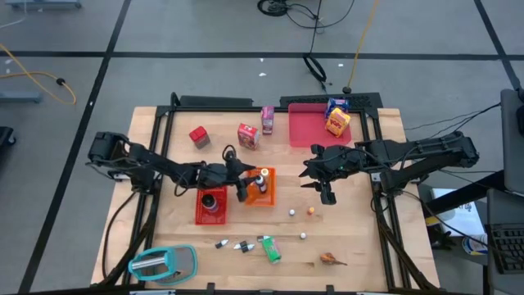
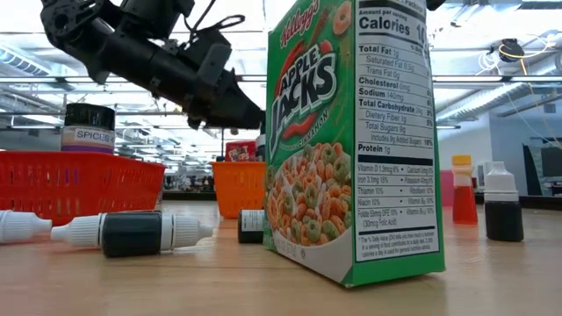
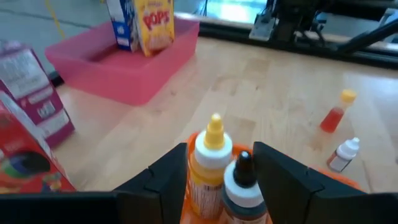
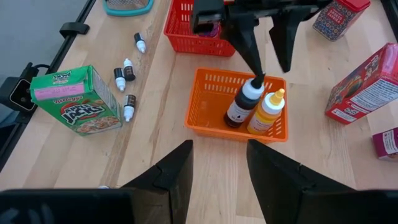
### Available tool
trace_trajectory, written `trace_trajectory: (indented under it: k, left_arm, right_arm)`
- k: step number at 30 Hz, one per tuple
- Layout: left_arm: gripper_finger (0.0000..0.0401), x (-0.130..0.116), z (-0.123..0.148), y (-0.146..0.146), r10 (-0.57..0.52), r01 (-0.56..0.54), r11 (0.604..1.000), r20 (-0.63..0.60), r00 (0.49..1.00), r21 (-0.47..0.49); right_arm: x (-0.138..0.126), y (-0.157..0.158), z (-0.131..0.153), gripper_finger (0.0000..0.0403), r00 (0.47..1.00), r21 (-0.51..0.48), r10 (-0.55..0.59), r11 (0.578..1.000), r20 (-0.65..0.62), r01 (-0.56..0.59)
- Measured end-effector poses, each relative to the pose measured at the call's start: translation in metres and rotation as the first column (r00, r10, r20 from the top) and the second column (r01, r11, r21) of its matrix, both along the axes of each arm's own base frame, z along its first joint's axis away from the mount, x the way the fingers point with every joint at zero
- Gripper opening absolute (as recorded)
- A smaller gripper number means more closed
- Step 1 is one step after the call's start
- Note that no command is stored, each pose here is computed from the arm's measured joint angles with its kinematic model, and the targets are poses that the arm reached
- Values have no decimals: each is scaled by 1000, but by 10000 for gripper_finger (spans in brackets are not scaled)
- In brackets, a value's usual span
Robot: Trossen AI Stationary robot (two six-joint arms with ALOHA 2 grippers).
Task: Pick & Place Kitchen Items
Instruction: Put the large black food coloring bottle into the orange bin, then put the red seasoning can into the red bin
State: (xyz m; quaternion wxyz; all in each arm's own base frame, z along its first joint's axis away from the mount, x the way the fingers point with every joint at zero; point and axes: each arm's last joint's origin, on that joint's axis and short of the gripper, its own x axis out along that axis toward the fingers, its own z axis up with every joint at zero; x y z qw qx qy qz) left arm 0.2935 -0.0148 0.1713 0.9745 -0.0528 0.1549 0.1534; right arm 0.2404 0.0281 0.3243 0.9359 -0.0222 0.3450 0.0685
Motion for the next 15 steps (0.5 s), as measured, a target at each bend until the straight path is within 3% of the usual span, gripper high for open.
trace_trajectory:
  k: [7,10,15]
  left_arm:
    - [184,-10,29,1,-6,2,999,82,997,42]
    - [184,-20,41,5,95,-100,992,80,992,74]
    - [184,-44,47,12,307,-297,940,-37,951,167]
  right_arm:
    - [0,0,0,141,1000,0,0,1000,-1,0]
    - [0,0,0,141,1000,0,0,1000,-1,0]
    - [-1,0,-1,141,1000,-1,0,1000,-10,0]
